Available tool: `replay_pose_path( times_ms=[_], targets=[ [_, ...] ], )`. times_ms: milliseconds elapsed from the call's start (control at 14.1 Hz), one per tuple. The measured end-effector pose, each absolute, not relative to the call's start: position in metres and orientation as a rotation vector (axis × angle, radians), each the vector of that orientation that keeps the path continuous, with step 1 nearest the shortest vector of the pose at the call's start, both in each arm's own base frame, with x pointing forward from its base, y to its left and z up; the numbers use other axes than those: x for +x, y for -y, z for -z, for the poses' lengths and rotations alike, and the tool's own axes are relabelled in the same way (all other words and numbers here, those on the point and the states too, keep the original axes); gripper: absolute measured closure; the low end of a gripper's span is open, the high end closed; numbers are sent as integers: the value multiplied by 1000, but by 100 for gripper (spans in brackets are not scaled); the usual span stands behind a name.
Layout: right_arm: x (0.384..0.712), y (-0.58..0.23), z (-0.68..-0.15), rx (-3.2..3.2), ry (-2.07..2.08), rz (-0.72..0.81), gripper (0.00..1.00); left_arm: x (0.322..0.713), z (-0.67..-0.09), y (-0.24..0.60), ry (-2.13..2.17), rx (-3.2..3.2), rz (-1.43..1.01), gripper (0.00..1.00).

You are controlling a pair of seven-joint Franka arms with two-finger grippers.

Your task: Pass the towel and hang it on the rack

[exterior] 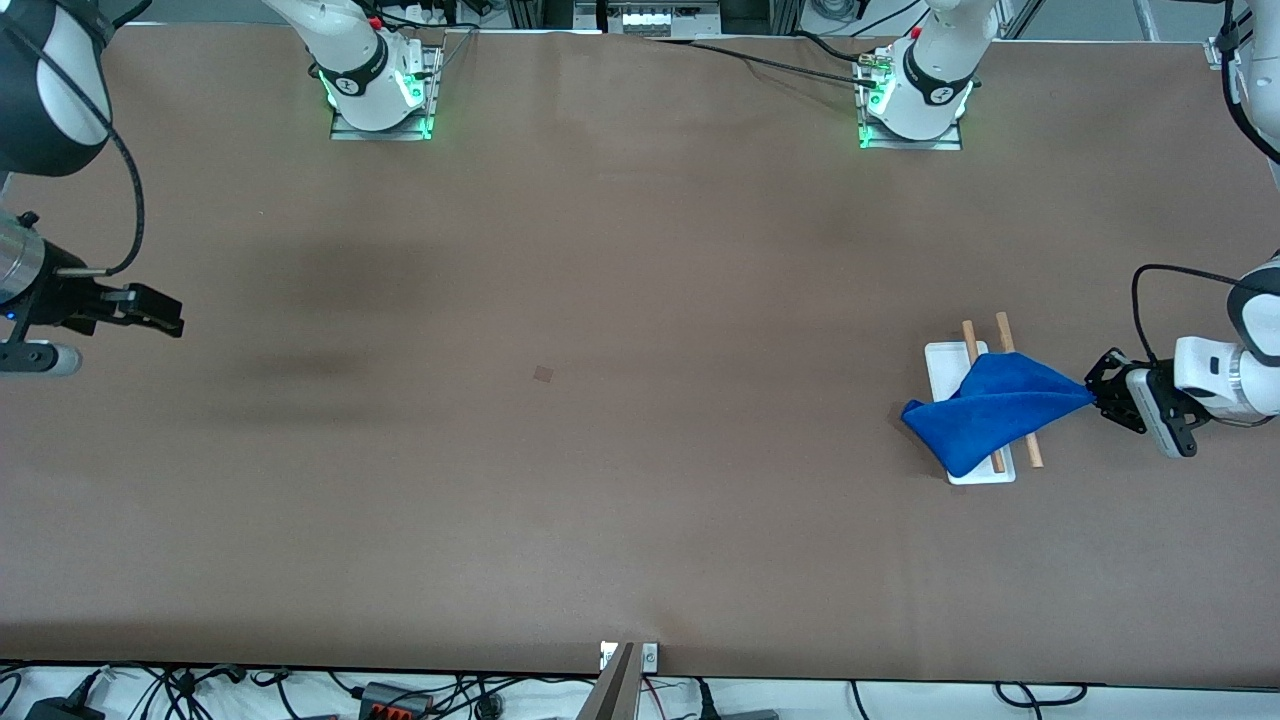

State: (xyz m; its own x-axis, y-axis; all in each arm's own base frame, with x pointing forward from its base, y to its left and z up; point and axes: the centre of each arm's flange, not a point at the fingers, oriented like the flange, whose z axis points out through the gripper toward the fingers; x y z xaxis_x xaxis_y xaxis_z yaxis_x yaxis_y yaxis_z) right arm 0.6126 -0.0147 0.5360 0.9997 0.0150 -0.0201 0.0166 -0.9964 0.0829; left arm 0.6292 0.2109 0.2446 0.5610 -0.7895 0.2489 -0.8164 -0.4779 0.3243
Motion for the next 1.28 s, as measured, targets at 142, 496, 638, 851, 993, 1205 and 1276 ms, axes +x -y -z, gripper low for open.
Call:
replay_pose_path(
  times_ms=[142,496,638,851,993,1205,1276],
  targets=[
    [595,16,-530,3061,-25,38,0,629,-238,-214,1307,2395,-100,97],
    [578,15,-529,3070,-24,61,0,627,-230,-222,1312,2391,-114,93],
    [577,15,-531,3070,-24,59,0,627,-230,-222,1313,2389,-117,81],
    [576,14,-534,3071,-27,50,0,627,-226,-222,1296,2373,-145,54],
    [575,14,-537,3073,-23,42,0,626,-225,-225,1295,2367,-154,34],
    [573,13,-541,3080,23,31,0,625,-238,-238,1279,2350,-148,6],
    [573,13,-541,3080,23,32,0,625,-248,-244,1275,2340,-146,0]
  ],
)
